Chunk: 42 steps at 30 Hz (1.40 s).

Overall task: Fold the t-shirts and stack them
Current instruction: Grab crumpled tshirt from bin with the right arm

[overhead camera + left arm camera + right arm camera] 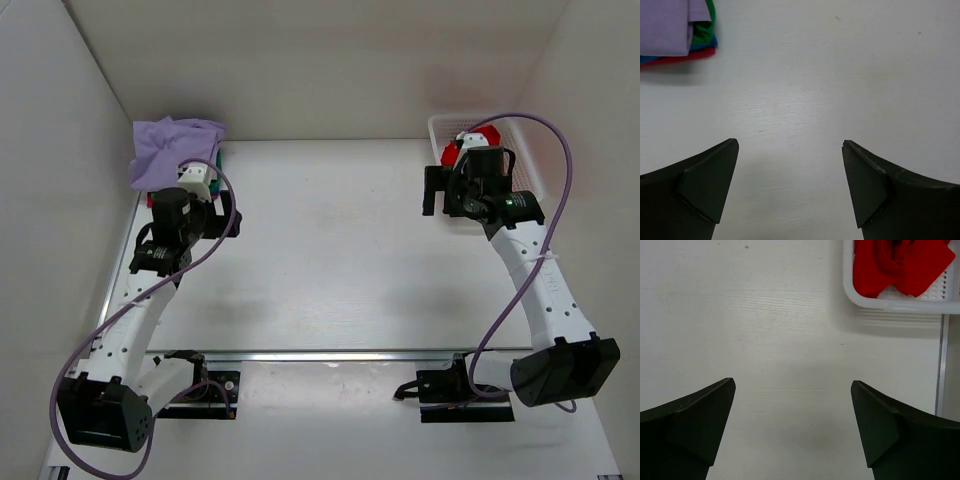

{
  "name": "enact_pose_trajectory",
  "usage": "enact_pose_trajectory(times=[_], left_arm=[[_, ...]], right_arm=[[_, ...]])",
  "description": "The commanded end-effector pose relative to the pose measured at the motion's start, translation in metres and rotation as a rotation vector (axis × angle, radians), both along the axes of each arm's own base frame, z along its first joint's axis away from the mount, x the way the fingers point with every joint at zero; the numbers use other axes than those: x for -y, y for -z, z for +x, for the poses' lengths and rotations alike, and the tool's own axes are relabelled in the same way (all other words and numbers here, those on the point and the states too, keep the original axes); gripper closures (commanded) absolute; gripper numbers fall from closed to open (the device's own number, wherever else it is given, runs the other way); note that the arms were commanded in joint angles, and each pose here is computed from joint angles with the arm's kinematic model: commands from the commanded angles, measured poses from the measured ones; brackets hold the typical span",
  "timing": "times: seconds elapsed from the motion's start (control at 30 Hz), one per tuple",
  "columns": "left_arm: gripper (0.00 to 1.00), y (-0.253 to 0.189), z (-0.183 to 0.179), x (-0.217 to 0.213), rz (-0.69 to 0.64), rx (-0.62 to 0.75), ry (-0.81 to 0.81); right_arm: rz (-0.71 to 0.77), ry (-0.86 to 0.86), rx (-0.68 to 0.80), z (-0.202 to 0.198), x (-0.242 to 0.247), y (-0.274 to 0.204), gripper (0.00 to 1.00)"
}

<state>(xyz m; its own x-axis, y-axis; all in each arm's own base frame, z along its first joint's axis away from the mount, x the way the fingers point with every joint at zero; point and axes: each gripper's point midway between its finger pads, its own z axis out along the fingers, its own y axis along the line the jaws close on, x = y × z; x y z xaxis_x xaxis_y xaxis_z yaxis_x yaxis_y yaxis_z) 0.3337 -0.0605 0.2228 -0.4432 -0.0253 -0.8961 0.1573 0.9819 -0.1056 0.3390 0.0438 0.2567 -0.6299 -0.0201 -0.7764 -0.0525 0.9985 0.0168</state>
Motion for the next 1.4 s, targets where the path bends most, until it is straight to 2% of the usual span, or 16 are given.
enact_pose_trajectory(times=[0.0, 0.07, 0.17, 0.23, 0.37, 0.4, 0.43, 0.63, 0.83, 0.93, 0.97, 1.0, 1.13, 1.27, 1.33, 1.37], left_arm=[[0.05, -0.01, -0.01, 0.028, -0.194, 0.004, 0.081], [0.04, -0.003, -0.014, 0.044, -0.246, -0.005, 0.123], [0.03, 0.011, -0.016, 0.053, -0.271, -0.043, 0.13], [0.04, 0.019, -0.015, 0.053, -0.276, -0.07, 0.138], [0.05, 0.022, -0.01, 0.052, -0.289, -0.09, 0.137], [0.05, 0.02, -0.012, 0.058, -0.29, -0.088, 0.162], [0.06, 0.021, -0.011, 0.06, -0.299, -0.089, 0.163], [0.08, 0.031, -0.011, 0.068, -0.308, -0.119, 0.19], [0.08, 0.04, -0.006, 0.062, -0.242, -0.152, 0.182], [0.08, 0.042, -0.005, 0.059, -0.238, -0.157, 0.171], [0.07, 0.042, -0.005, 0.058, -0.232, -0.154, 0.17], [0.08, 0.047, -0.008, 0.056, -0.229, -0.172, 0.166], [0.07, 0.041, -0.01, 0.058, -0.223, -0.156, 0.181], [0.07, 0.037, -0.014, 0.058, -0.237, -0.145, 0.183], [0.07, 0.034, -0.018, 0.058, -0.238, -0.138, 0.186], [0.07, 0.03, -0.02, 0.056, -0.229, -0.13, 0.183]], right_arm=[[-0.026, -0.028, 0.067, 0.006, 0.007, -0.019, 0.01], [-0.031, 0.084, 0.088, 0.009, 0.023, -0.017, 0.01], [-0.071, 0.077, 0.08, 0.02, 0.032, -0.007, 0.01], [-0.086, 0.193, 0.104, 0.044, 0.062, -0.008, 0.01], [-0.026, 0.2, 0.086, 0.097, 0.09, 0.0, 0.01], [-0.015, 0.239, 0.061, 0.114, 0.1, 0.008, 0.06], [-0.006, 0.261, 0.028, 0.132, 0.11, 0.021, 0.16], [0.036, 0.274, -0.011, 0.205, 0.117, 0.069, 0.25], [0.09, 0.273, -0.084, 0.262, 0.11, 0.12, 0.22], [0.12, 0.268, -0.088, 0.281, 0.111, 0.122, 0.53], [0.131, 0.287, -0.086, 0.281, 0.118, 0.125, 0.89], [0.123, 0.305, -0.068, 0.279, 0.123, 0.113, 1.0], [0.045, 0.331, 0.008, 0.271, 0.133, 0.06, 0.99], [0.067, 0.238, 0.257, 0.253, 0.11, -0.067, 1.0], [0.112, 0.173, 0.418, 0.219, 0.092, -0.152, 0.99], [0.131, 0.138, 0.445, 0.208, 0.081, -0.169, 1.0]])
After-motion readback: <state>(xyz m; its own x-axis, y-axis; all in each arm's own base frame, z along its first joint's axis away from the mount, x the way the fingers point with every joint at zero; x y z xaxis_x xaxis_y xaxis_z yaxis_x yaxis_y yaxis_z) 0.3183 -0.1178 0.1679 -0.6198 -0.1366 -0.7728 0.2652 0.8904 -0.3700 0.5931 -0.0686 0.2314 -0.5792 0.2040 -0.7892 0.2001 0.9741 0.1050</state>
